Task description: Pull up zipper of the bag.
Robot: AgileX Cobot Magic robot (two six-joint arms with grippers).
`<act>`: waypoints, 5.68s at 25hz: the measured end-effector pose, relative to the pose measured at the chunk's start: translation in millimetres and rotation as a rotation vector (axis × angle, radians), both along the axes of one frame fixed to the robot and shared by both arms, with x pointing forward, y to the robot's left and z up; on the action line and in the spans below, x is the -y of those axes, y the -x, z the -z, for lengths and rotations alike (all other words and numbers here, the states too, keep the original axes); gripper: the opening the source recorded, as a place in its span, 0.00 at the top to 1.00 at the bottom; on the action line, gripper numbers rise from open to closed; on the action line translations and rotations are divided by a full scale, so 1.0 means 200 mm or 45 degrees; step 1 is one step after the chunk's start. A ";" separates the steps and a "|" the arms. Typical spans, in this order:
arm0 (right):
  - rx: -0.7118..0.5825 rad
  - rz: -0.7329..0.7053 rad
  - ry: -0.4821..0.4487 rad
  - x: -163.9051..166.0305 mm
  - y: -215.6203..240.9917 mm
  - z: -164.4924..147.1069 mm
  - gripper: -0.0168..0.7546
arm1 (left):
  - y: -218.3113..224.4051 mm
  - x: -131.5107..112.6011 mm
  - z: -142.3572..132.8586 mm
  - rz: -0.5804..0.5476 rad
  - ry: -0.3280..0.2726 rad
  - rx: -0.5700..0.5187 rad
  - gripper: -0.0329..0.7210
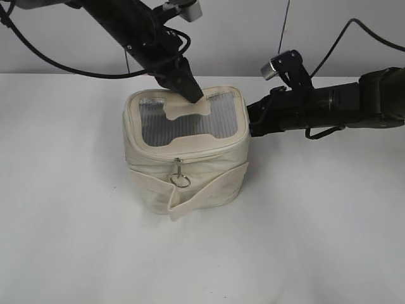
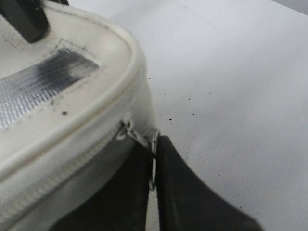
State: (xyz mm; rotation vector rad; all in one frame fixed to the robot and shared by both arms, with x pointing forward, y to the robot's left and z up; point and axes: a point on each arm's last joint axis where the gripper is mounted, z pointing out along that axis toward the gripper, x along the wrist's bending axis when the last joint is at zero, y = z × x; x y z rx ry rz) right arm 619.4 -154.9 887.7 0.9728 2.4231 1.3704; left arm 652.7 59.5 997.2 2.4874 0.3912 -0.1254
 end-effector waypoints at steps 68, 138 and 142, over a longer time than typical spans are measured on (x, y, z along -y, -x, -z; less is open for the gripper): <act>-0.401 0.211 0.203 -0.50 0.65 -0.38 0.97 | -0.05 0.09 -0.01 -0.701 0.092 -0.214 0.90; 0.228 0.586 0.005 0.71 1.94 -0.83 0.22 | 2.10 -1.19 -0.33 -1.131 0.402 0.570 0.51; 0.228 0.587 0.005 0.71 1.94 -0.83 0.22 | 2.10 -1.19 -0.33 -1.129 0.403 0.573 0.51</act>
